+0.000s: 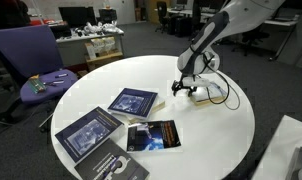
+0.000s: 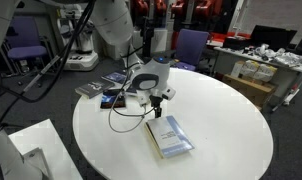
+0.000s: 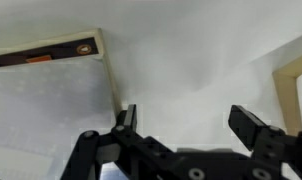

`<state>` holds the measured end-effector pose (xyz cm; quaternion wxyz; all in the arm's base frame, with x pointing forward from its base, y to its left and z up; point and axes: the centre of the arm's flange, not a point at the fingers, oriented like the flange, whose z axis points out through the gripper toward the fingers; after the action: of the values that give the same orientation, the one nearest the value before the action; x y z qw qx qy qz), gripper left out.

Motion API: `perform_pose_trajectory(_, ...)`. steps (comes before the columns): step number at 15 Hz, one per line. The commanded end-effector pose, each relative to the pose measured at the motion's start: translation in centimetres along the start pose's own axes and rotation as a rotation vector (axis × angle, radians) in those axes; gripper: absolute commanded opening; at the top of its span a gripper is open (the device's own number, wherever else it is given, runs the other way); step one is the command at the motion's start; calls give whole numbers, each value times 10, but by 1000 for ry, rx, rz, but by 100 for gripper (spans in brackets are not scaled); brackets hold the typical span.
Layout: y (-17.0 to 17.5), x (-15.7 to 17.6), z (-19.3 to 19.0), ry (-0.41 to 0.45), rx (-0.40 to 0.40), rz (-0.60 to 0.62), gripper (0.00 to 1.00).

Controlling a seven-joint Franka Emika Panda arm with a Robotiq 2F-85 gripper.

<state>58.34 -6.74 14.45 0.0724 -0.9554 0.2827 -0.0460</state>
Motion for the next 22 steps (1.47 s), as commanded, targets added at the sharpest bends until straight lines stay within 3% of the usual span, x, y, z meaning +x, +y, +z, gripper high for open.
perform_pose_trajectory(1, 7, 4, -11, -6, -2, 11, 100)
perform_pose_trajectory(5, -3, 2, -9, 3, -2, 7, 100)
perform_pose_trajectory(9, -38, -3, -19, -11, 48, -17, 100)
perform_pose_trajectory(13, -62, 13, -46, 48, 88, -9, 100)
perform_pose_trajectory(16, -50, 37, -61, 113, 77, 24, 100)
perform_pose_trajectory(22, 24, 77, -75, 181, 14, 103, 100)
